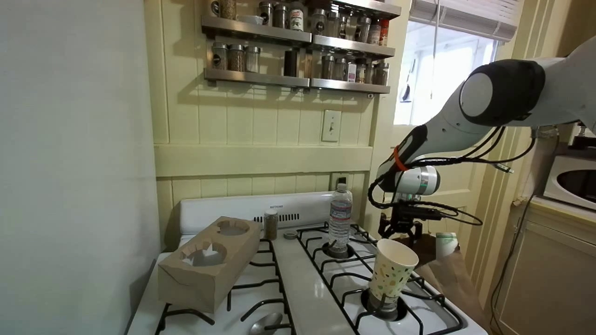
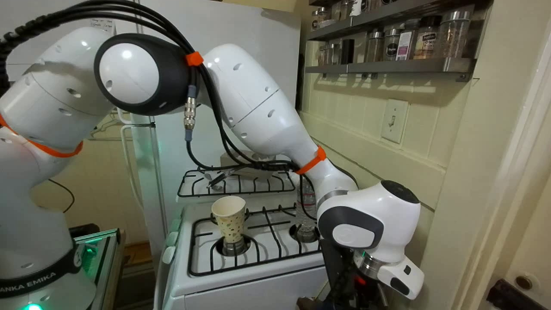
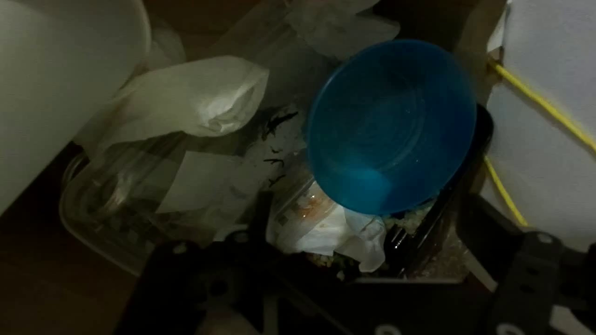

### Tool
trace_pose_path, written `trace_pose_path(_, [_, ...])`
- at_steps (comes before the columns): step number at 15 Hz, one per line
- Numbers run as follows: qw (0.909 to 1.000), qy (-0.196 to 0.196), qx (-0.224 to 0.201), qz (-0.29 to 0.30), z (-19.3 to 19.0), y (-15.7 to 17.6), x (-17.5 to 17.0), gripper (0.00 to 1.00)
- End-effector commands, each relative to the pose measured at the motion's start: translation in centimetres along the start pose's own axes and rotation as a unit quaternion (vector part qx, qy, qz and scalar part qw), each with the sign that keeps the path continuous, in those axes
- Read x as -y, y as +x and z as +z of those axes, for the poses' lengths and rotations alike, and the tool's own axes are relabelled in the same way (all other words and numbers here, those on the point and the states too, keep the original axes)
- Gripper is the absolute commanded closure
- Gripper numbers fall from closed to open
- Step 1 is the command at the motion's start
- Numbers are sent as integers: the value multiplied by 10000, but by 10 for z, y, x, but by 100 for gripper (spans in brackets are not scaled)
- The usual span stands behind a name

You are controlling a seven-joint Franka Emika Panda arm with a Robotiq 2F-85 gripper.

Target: Put the blue bowl onto the stove top

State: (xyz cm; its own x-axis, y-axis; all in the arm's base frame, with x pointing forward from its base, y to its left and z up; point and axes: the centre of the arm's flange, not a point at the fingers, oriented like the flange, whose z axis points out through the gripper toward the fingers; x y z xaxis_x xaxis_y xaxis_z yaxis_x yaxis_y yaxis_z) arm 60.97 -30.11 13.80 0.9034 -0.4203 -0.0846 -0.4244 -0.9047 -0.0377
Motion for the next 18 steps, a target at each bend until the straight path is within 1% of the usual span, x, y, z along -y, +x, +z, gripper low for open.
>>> trace_pose_path(1, [9998, 66, -82, -172, 26, 6, 4, 0])
trace_pose_path(8, [9993, -368, 12, -80, 42, -4, 14, 0])
trace_pose_path(10, [9991, -415, 43, -20, 53, -4, 15, 5])
trace_pose_path(11, [9990, -436, 29, 21, 59, -4, 16, 5])
trace_pose_path(12, [9990, -439, 31, 79, 68, -5, 19, 17])
trace_pose_path(15, [9985, -479, 14, 252, 90, -8, 20, 31])
trace_pose_path(16, [9983, -494, -1, 319, 98, -8, 20, 27])
trace_pose_path(17, [9981, -501, 11, 367, 105, -9, 19, 25])
trace_pose_path(18, [9978, -493, 31, 433, 111, -10, 18, 51])
